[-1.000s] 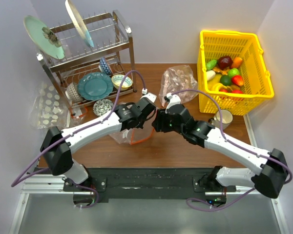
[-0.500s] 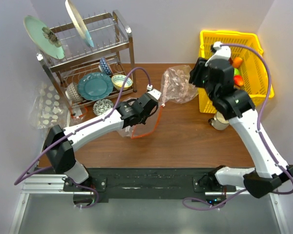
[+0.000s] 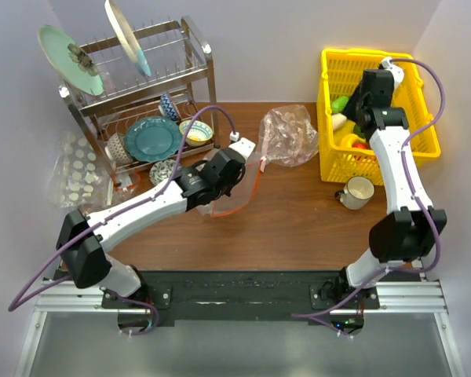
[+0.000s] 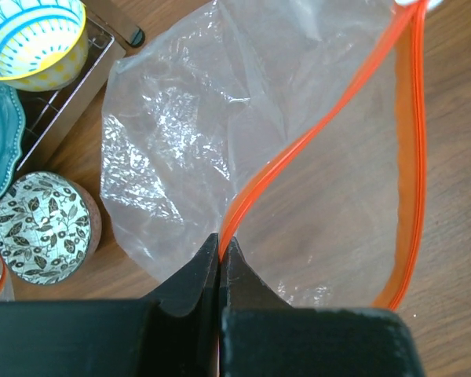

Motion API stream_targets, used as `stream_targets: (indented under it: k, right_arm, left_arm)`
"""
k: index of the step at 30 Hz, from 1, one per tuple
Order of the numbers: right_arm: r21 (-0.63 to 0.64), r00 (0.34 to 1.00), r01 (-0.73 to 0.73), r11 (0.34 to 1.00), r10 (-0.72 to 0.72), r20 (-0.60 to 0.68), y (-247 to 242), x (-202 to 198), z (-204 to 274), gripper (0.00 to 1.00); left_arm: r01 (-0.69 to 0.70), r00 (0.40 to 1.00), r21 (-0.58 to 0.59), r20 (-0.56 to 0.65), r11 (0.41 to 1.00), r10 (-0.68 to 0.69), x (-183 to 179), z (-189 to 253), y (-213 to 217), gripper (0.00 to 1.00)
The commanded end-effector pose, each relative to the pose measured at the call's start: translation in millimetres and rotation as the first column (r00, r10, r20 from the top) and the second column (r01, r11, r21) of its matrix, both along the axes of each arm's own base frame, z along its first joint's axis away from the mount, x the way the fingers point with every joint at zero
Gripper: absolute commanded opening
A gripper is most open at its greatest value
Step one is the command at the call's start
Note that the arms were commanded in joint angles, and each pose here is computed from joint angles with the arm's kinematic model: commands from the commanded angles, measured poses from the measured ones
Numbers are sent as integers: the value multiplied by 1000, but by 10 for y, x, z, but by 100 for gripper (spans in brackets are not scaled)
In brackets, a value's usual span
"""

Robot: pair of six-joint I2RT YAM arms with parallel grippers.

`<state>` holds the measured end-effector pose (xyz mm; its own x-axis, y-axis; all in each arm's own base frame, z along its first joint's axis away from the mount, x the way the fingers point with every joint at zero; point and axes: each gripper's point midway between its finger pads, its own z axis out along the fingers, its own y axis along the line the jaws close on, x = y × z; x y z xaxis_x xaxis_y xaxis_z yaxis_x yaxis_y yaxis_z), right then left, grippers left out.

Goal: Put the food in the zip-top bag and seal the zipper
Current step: Pick up the fake fruit from the bin.

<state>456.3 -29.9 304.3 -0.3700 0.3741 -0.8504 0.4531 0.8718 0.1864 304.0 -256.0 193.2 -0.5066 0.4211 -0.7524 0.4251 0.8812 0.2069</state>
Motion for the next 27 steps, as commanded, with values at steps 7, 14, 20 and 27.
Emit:
stream_targets:
  k: [7,14,20,27]
  right_arm:
    - [12,969,-36,999,38,-243,-286,362,-903,59]
    - [-9,927,-32,999,27,-374,-352,440,-1543,86]
    - [-16,898,-10,1000,2,-440,-412,478,-1983,81]
    - [-44,876,24,999,-42,-481,-508,513,-2289,72]
  left_arm:
    - [47,997,-89,66,995,-41,19,91,-21,0]
    - [74,996,-117,51,990,-68,-1,67,-38,0]
    - [59,997,-125,56,990,-52,24,80,7,0]
    - [39,998,-105,58,994,-33,44,47,56,0]
